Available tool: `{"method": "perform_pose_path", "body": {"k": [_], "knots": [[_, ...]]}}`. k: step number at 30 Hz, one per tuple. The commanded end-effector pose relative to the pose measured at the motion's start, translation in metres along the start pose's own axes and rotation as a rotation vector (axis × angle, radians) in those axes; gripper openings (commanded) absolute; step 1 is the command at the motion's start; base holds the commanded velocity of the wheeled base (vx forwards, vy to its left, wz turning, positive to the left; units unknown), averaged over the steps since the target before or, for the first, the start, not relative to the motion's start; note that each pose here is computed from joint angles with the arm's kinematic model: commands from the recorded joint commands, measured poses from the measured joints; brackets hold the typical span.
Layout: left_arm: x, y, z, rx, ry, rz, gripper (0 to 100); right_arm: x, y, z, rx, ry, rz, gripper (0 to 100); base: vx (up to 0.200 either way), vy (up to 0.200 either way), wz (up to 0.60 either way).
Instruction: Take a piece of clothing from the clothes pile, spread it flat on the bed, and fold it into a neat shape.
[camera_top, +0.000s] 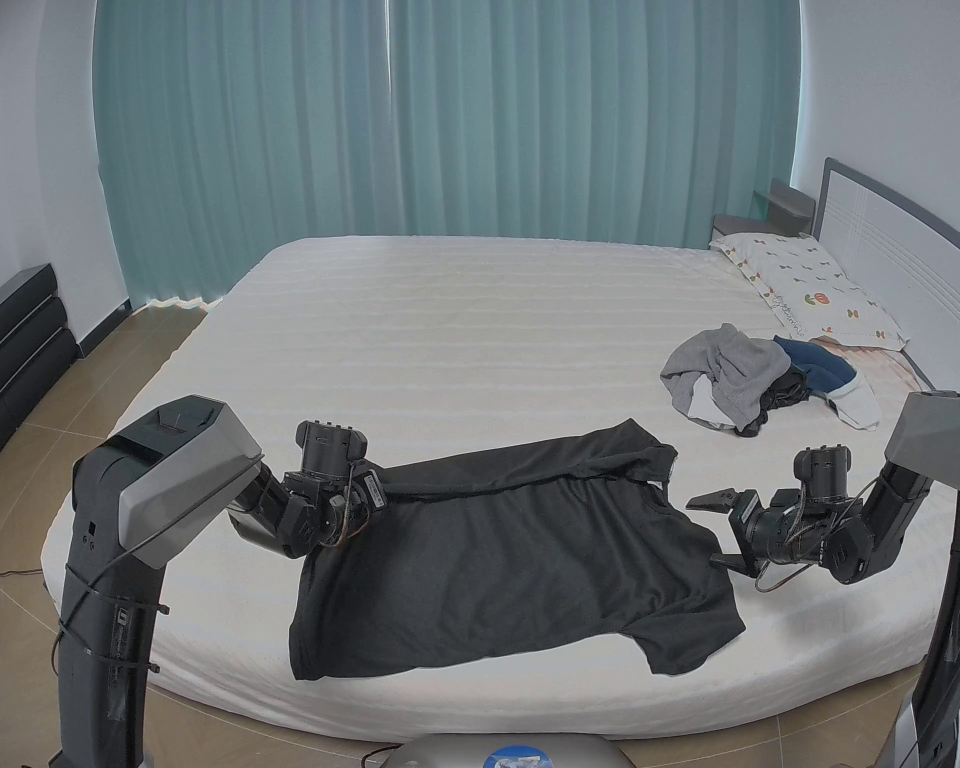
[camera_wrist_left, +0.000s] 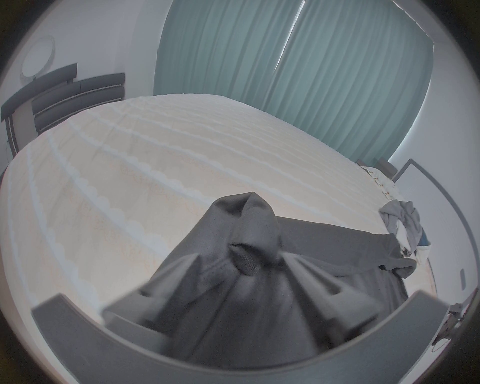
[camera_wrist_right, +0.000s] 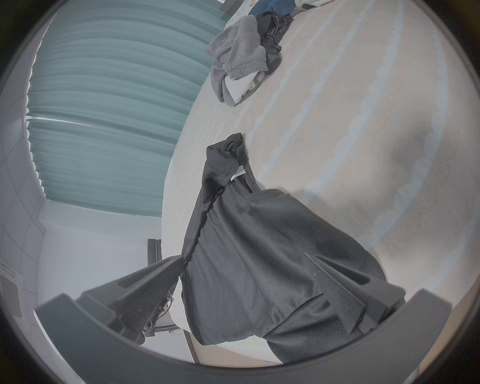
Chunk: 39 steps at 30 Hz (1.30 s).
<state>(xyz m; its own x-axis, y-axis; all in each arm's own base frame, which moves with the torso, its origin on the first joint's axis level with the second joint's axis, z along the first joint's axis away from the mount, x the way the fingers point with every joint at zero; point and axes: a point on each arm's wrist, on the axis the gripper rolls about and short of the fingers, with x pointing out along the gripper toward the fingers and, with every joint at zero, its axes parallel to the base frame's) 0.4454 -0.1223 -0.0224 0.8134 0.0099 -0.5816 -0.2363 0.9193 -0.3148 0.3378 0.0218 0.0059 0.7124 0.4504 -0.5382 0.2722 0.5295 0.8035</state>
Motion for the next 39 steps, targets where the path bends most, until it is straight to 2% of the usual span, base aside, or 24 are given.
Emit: {"method": "perform_pose_path", "body": {"k": [1, 4, 11, 17, 21, 26, 27, 32, 36, 39], "knots": [[0.026, 0.006, 0.003, -0.006, -0.053, 0.043, 0, 0.001, -0.002, -0.001, 0.003, 0.004, -0.004, 100, 0.000, 0.000, 0.00], [0.031, 0.008, 0.013, -0.020, -0.091, 0.051, 0, 0.001, -0.002, -0.001, 0.003, 0.005, -0.005, 100, 0.000, 0.000, 0.00], [0.038, 0.016, 0.055, -0.090, -0.214, 0.040, 0, 0.001, -0.001, -0.001, 0.000, 0.005, -0.004, 100, 0.000, 0.000, 0.00], [0.053, 0.020, 0.067, -0.123, -0.269, 0.018, 0, 0.001, -0.002, -0.001, 0.001, 0.005, -0.006, 100, 0.000, 0.000, 0.00], [0.069, 0.017, 0.068, -0.178, -0.303, -0.009, 0, 0.001, -0.002, -0.001, 0.001, 0.002, -0.008, 100, 0.000, 0.000, 0.00], [0.076, 0.015, 0.068, -0.195, -0.322, -0.027, 0, 0.001, -0.002, -0.002, 0.000, 0.004, -0.007, 100, 0.000, 0.000, 0.00], [0.076, 0.014, 0.070, -0.204, -0.328, -0.032, 100, 0.001, -0.002, -0.002, 0.000, 0.004, -0.007, 100, 0.000, 0.000, 0.00], [0.077, 0.014, 0.072, -0.227, -0.331, -0.035, 100, 0.001, -0.002, -0.002, 0.001, 0.004, -0.008, 100, 0.000, 0.000, 0.00], [0.077, 0.027, 0.068, -0.224, -0.299, 0.003, 100, 0.000, -0.003, -0.003, 0.003, 0.007, -0.012, 100, 0.000, 0.000, 0.00], [0.071, 0.032, 0.070, -0.221, -0.277, -0.004, 100, 0.000, -0.002, -0.003, -0.002, 0.001, -0.004, 100, 0.000, 0.000, 0.00]]}}
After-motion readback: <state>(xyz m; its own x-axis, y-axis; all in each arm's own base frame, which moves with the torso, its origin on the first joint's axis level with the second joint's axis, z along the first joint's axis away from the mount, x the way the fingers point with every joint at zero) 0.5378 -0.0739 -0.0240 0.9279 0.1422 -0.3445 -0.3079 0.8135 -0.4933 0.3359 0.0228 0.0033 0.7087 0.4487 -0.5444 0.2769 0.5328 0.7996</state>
